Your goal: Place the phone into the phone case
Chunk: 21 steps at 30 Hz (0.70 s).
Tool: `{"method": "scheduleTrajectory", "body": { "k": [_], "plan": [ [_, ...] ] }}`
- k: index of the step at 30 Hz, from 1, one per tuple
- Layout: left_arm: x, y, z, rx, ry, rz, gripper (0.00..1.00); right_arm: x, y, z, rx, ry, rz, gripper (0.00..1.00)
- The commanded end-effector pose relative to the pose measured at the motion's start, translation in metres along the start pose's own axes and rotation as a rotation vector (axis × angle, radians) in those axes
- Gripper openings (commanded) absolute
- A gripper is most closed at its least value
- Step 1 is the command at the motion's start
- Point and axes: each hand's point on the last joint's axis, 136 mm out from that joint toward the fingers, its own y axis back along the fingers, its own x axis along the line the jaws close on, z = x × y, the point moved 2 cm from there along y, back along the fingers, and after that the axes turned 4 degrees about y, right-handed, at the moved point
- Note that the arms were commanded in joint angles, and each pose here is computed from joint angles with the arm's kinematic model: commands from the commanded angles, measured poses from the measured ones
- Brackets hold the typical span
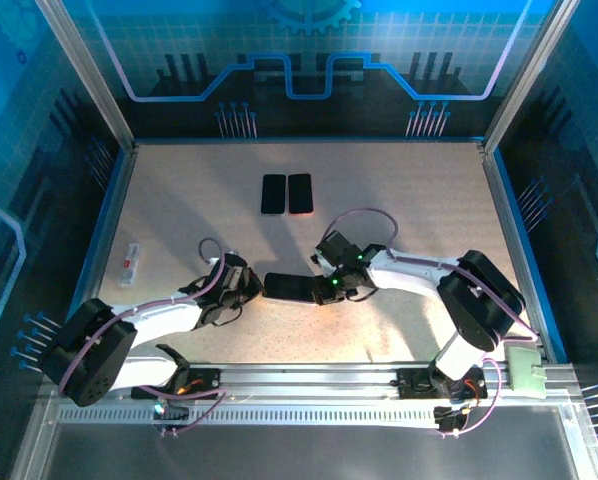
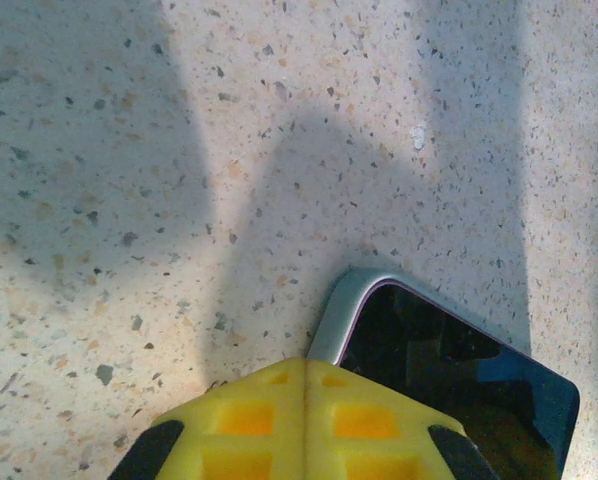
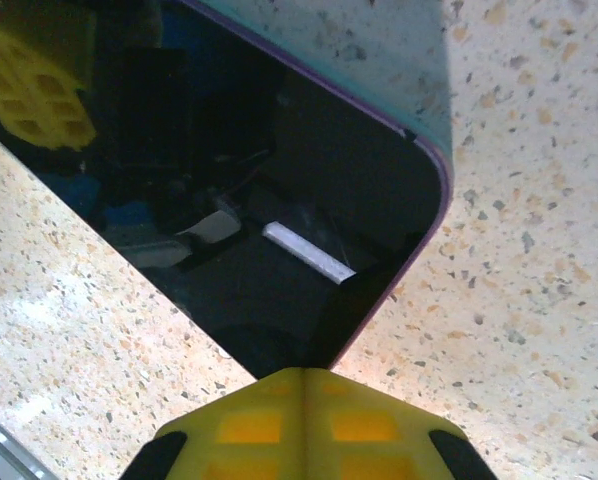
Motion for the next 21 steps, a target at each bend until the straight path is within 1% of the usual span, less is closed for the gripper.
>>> {"method": "scheduleTrajectory", "body": {
  "k": [1, 8, 21],
  "plan": [
    [0.006, 0.003, -0.001, -0.012, 0.006, 0.015, 0.00, 0.003, -0.004, -0.006, 0.037, 0.029, -0.028, 0.00],
    [0.007, 0.002, -0.002, -0.010, 0.007, 0.019, 0.00, -0.002, -0.021, -0.017, 0.099, 0.043, -0.079, 0.00],
    [0.014, -0.006, -0.012, 0.014, 0.004, 0.037, 0.00, -0.028, -0.059, -0.056, 0.285, 0.087, -0.245, 0.00]
  ]
}}
